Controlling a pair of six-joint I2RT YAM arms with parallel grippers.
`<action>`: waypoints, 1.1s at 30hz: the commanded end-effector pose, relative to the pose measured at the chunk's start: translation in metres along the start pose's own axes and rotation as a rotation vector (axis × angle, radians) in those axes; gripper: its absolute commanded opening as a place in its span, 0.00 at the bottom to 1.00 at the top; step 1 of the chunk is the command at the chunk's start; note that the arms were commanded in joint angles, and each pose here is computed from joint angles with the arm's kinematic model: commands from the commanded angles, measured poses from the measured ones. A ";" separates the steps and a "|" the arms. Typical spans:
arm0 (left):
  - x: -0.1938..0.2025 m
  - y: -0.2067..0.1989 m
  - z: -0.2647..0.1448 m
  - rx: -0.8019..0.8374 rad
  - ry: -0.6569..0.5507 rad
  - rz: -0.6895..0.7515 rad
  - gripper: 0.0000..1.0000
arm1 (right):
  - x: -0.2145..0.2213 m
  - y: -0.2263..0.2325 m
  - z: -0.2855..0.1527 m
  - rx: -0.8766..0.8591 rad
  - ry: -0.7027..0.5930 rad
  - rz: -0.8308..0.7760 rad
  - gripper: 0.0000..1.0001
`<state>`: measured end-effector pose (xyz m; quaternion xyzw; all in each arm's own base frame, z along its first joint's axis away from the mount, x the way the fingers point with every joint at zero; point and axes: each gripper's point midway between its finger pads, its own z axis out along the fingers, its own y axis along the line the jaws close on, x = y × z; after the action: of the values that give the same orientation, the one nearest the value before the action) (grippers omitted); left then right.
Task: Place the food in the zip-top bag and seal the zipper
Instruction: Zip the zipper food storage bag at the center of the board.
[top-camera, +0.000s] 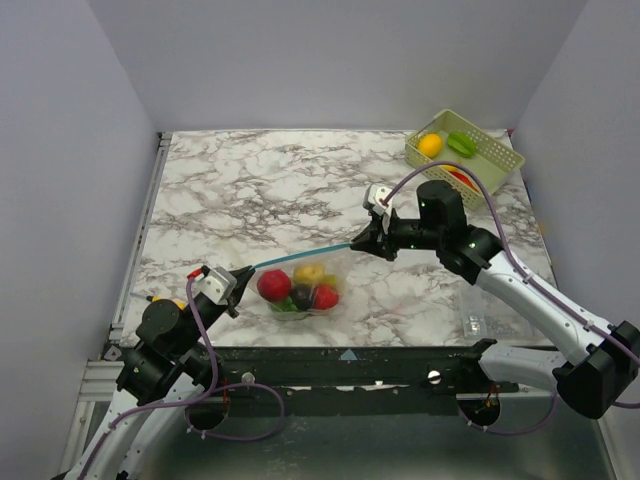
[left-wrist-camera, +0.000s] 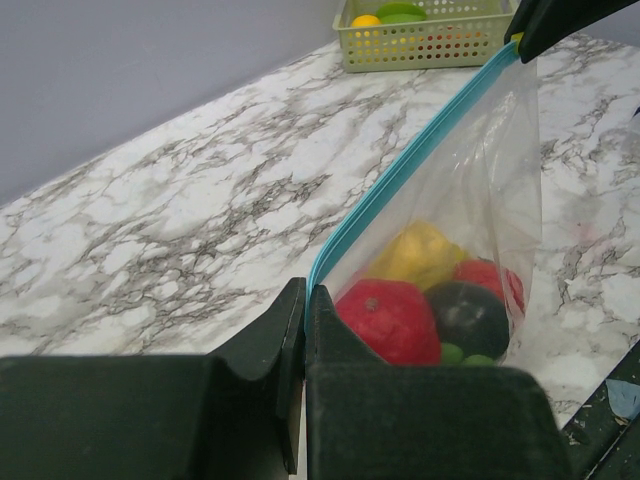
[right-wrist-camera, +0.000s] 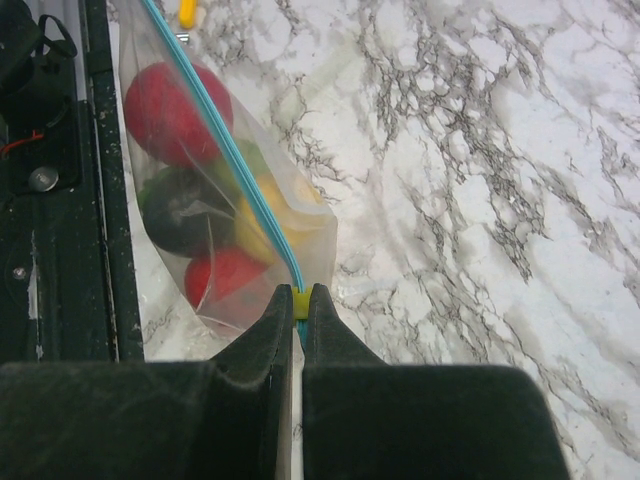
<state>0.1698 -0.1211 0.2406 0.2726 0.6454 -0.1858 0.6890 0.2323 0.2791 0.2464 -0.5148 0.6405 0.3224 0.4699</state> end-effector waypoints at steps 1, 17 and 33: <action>-0.010 0.015 -0.008 -0.080 -0.021 0.030 0.00 | 0.014 -0.009 -0.014 0.064 0.040 0.018 0.00; -0.009 0.008 -0.009 -0.042 -0.026 0.032 0.00 | 0.015 -0.009 -0.019 0.074 0.039 0.043 0.01; -0.005 0.027 0.036 -0.174 0.106 -0.226 0.00 | -0.045 -0.040 -0.025 0.263 -0.082 0.403 0.78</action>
<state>0.1879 -0.1343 0.2298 0.2371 0.6929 -0.2119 0.6471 0.2519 0.2703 0.2575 -0.3854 0.7320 0.3457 0.4429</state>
